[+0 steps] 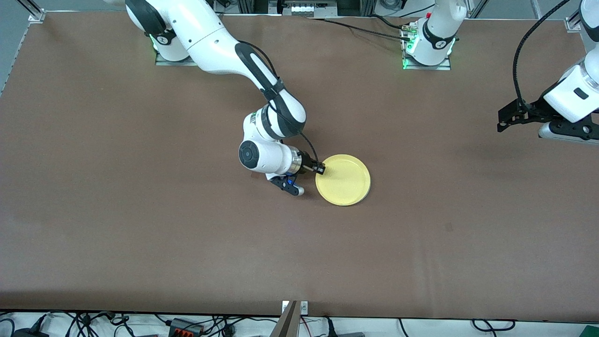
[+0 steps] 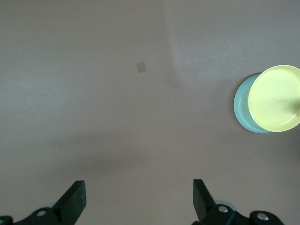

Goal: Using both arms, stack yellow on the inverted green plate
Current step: 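Lower the yellow plate onto the inverted green plate with the right gripper, then open the right gripper and pull it back from the stacked plates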

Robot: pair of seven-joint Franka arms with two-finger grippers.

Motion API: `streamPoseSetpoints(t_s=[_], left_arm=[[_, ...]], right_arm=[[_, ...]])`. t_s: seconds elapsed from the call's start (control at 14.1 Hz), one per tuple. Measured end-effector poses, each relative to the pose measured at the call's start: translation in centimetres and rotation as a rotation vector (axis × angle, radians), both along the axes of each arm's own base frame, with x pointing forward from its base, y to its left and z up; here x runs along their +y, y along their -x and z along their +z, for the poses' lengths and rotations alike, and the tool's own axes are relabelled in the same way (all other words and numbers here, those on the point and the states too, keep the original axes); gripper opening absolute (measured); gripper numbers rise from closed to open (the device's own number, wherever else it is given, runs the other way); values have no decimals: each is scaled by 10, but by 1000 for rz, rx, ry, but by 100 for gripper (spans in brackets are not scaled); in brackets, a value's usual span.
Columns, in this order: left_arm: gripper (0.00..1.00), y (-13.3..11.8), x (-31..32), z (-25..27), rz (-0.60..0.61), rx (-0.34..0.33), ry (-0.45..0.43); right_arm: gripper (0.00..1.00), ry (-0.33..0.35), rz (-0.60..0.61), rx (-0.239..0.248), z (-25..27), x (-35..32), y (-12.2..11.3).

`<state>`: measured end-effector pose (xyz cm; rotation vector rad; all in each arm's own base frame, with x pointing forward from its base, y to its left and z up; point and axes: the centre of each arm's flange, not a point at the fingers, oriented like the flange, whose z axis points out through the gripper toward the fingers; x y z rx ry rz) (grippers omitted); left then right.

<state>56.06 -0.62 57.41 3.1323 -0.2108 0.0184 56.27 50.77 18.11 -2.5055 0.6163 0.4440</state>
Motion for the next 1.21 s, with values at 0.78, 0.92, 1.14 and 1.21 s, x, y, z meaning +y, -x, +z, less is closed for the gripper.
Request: streamPoseSetpoints(t_s=[0.78, 0.92, 1.14, 1.21], left_arm=[[100, 0, 0, 0, 0, 0, 0], [100, 0, 0, 0, 0, 0, 0], [100, 0, 0, 0, 0, 0, 0], [100, 0, 0, 0, 0, 0, 0]], right_arm=[[3, 3, 16, 2, -3, 9, 9], [3, 8, 16, 6, -8, 8, 10], [7, 9, 13, 3, -9, 8, 9], [13, 8, 6, -1, -7, 7, 6]])
